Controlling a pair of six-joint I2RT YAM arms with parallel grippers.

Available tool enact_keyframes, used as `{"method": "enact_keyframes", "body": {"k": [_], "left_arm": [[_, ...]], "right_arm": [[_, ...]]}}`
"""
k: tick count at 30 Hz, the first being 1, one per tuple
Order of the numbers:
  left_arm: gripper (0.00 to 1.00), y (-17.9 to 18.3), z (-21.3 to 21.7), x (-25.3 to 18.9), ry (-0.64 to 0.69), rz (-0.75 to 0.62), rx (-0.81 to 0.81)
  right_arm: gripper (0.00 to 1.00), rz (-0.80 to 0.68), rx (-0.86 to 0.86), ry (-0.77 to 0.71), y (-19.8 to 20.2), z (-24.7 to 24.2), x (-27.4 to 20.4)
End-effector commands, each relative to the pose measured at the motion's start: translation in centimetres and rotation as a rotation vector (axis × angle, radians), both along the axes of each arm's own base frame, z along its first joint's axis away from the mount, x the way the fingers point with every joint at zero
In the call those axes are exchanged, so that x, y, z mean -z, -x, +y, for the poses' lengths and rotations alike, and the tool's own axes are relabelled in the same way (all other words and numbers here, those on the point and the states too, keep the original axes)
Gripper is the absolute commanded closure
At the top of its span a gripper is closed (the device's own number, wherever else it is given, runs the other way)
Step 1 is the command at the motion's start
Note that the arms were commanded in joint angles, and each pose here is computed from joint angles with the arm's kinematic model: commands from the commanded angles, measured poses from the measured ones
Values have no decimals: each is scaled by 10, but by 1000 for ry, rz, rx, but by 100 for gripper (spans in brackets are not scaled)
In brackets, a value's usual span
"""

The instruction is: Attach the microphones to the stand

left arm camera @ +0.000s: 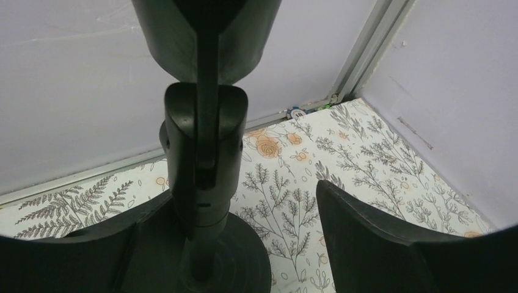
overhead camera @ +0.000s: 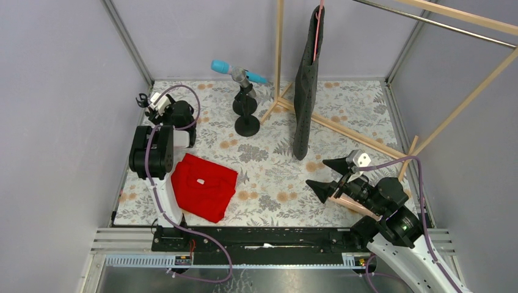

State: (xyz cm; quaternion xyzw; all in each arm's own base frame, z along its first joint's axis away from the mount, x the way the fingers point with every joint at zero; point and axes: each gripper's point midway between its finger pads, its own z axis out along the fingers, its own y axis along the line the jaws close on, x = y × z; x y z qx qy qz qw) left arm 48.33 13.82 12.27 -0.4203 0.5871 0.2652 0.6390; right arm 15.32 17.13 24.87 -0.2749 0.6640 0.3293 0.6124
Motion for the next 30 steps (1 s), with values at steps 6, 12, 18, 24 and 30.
{"method": "enact_keyframes", "body": {"k": [6,12,18,24,30], "left_arm": [[36,-20,18,-20,-28,-103,-9],[62,-19,21,-22,-50,-118,2],[83,-18,11,-32,-45,-169,75],[100,-7,-31,-66,-86,-229,238],[100,36,-91,-98,-131,-217,334]], "right_arm": [[4,-27,-12,-12,1,2,-8],[4,-24,-7,-12,-1,2,-5],[4,-26,-8,-28,-1,3,-8],[4,-35,0,-48,0,1,-14],[5,22,158,-100,-18,-16,-21]]}}
